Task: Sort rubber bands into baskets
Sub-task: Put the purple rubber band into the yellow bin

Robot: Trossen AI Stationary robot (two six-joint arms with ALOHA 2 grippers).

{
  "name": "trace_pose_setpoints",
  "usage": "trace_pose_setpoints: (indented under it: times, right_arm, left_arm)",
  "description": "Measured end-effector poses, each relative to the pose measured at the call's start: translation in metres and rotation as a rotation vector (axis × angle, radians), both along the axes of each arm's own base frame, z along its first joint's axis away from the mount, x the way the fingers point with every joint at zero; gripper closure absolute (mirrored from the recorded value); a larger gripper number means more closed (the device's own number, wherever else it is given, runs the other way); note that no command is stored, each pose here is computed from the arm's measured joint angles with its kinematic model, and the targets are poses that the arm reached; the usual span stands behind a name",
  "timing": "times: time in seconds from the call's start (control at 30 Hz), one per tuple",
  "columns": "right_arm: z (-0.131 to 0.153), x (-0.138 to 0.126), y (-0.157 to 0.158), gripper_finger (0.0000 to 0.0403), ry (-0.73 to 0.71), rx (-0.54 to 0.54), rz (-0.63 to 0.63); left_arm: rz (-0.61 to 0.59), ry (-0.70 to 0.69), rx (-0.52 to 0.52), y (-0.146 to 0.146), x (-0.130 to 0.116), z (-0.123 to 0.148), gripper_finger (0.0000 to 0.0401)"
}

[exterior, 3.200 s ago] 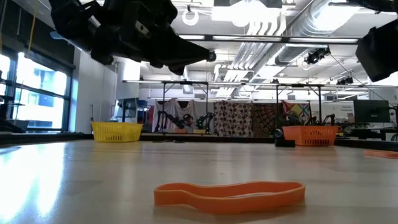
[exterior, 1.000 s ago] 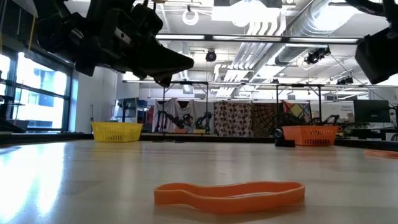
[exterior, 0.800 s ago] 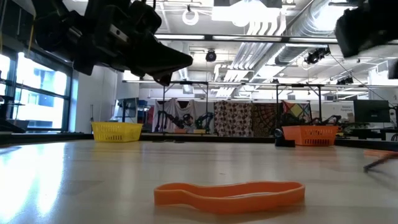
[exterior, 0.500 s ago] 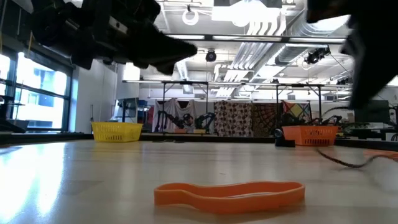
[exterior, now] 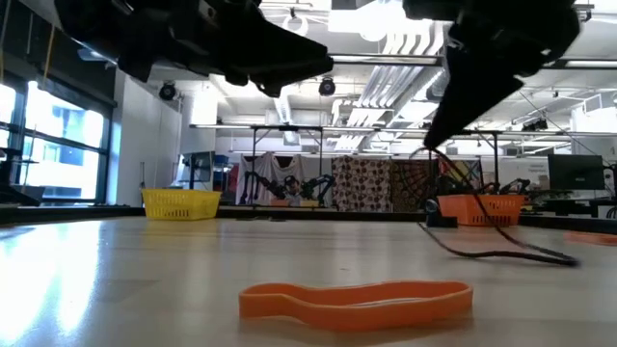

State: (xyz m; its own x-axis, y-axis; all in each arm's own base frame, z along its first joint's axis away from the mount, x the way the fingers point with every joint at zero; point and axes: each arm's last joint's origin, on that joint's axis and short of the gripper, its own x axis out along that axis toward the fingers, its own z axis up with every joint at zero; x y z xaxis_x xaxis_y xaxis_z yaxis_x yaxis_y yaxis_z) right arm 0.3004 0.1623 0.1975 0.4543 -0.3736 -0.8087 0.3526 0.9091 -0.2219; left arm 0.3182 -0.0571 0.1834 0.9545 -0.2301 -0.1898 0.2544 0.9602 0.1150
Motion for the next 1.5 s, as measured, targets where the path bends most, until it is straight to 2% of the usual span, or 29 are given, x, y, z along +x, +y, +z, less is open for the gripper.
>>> trace_pose_setpoints:
  times: [0.33, 0.57, 1.1, 1.5]
  right_arm:
    - [0.005, 0.008, -0.002, 0.0403, -0.120, -0.146, 0.012]
    - [0.009, 0.014, -0.001, 0.0403, -0.203, -0.222, 0.010]
    - [0.018, 0.024, 0.003, 0.0403, -0.301, -0.322, 0.053]
    - [0.023, 0.031, 0.007, 0.0403, -0.352, -0.344, 0.090]
  left_arm:
    - [0.083, 0.048, -0.065, 0.001, 0.005, 0.003, 0.0260]
    - [0.133, 0.072, -0.062, 0.002, 0.006, 0.003, 0.0260]
    - [0.158, 0.105, -0.078, 0.003, 0.006, 0.000, 0.0260]
    - [0.158, 0.107, -0.077, 0.003, 0.006, 0.000, 0.0274]
